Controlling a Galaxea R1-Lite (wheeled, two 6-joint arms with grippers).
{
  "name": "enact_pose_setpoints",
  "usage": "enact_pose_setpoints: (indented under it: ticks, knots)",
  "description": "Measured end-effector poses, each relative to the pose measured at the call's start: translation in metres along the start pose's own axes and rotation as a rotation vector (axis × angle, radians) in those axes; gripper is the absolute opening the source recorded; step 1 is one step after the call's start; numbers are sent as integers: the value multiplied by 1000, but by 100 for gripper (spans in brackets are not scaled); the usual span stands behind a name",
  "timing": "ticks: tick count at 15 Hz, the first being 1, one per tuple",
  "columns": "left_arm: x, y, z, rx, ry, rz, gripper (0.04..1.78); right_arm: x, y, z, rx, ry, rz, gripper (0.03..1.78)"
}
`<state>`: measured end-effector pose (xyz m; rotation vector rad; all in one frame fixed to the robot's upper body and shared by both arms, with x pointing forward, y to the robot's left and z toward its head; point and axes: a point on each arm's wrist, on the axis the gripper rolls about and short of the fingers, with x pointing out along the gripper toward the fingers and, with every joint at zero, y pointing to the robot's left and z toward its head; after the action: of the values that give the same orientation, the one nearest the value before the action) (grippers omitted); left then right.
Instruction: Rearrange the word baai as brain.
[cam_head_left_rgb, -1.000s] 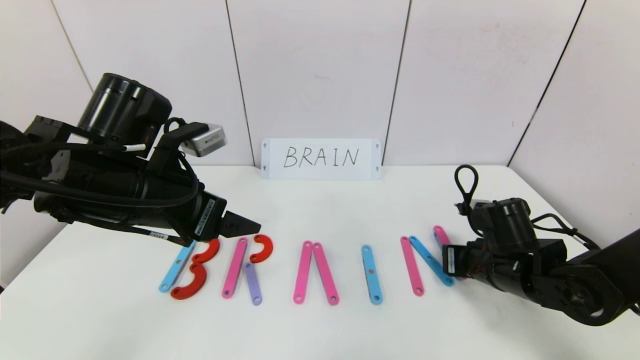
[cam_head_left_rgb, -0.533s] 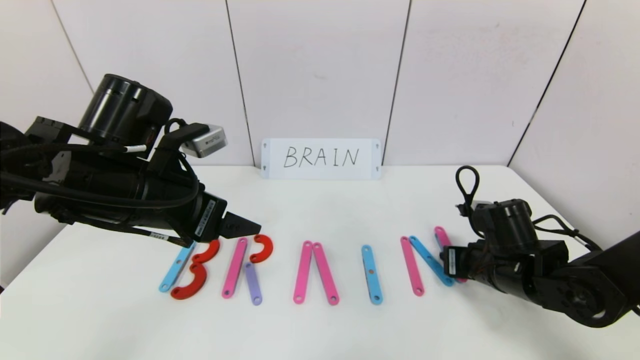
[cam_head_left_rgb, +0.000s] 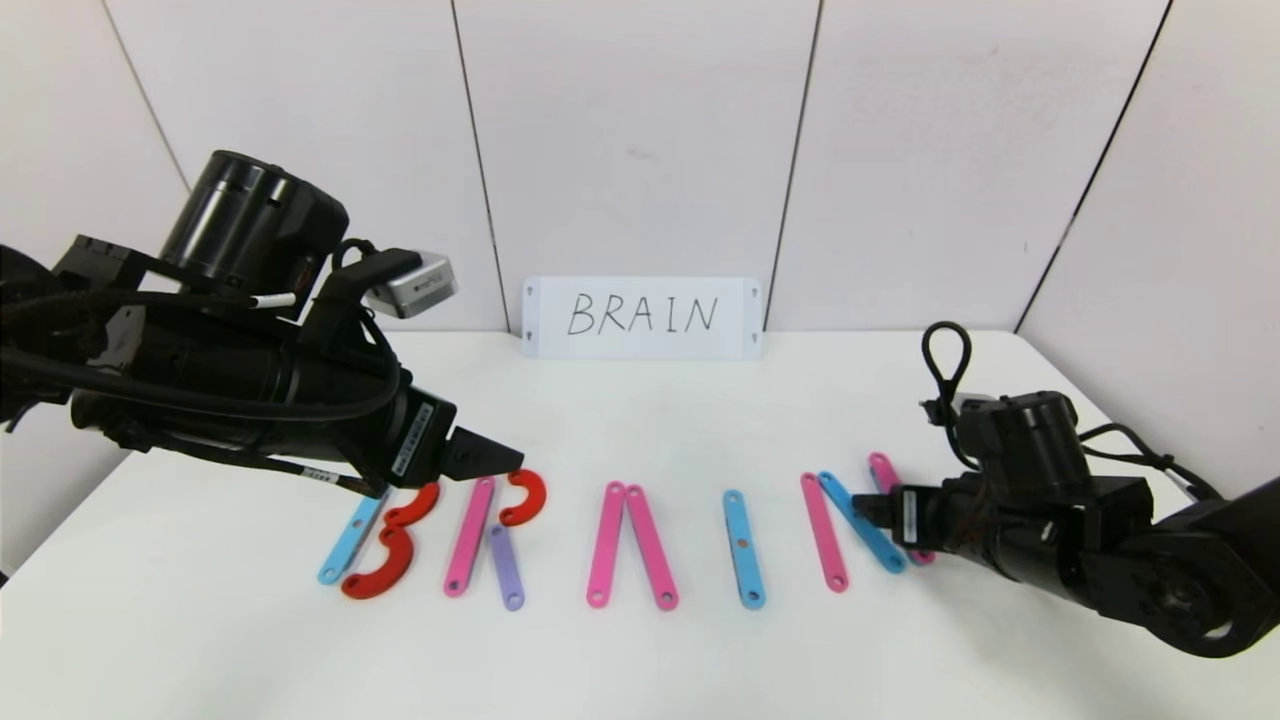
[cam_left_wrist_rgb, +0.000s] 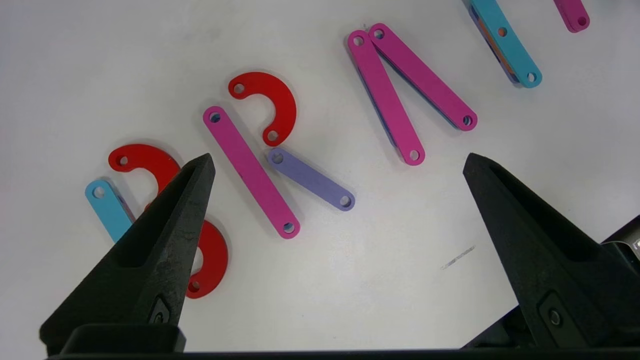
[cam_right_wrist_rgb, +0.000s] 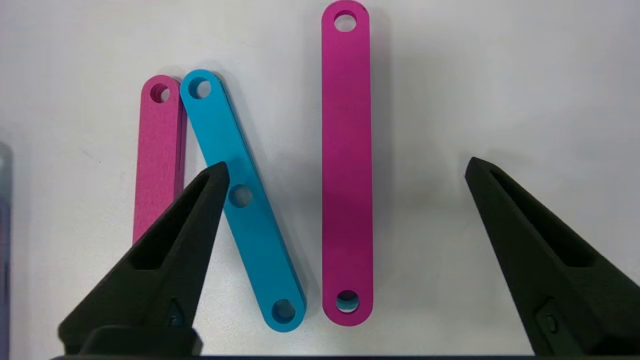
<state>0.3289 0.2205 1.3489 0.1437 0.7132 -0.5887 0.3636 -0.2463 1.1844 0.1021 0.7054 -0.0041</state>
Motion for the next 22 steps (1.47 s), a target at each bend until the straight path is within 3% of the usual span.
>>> enact_pose_setpoints:
  ticks: [5,11,18,22]
  knots:
    - [0,0,0,0,0,3,174,-12,0,11,-3,-50,34,174]
    - [-10,-1,1,1,-29,9,174,-52,-4,28,-21,-122,136,174]
    - [-39,-5,-20,-9,-54,61,174,-132,-23,23,-21,-140,148,174]
    - [-72,-11,-50,-3,-93,104,174,-188,-37,12,-36,-224,182,174]
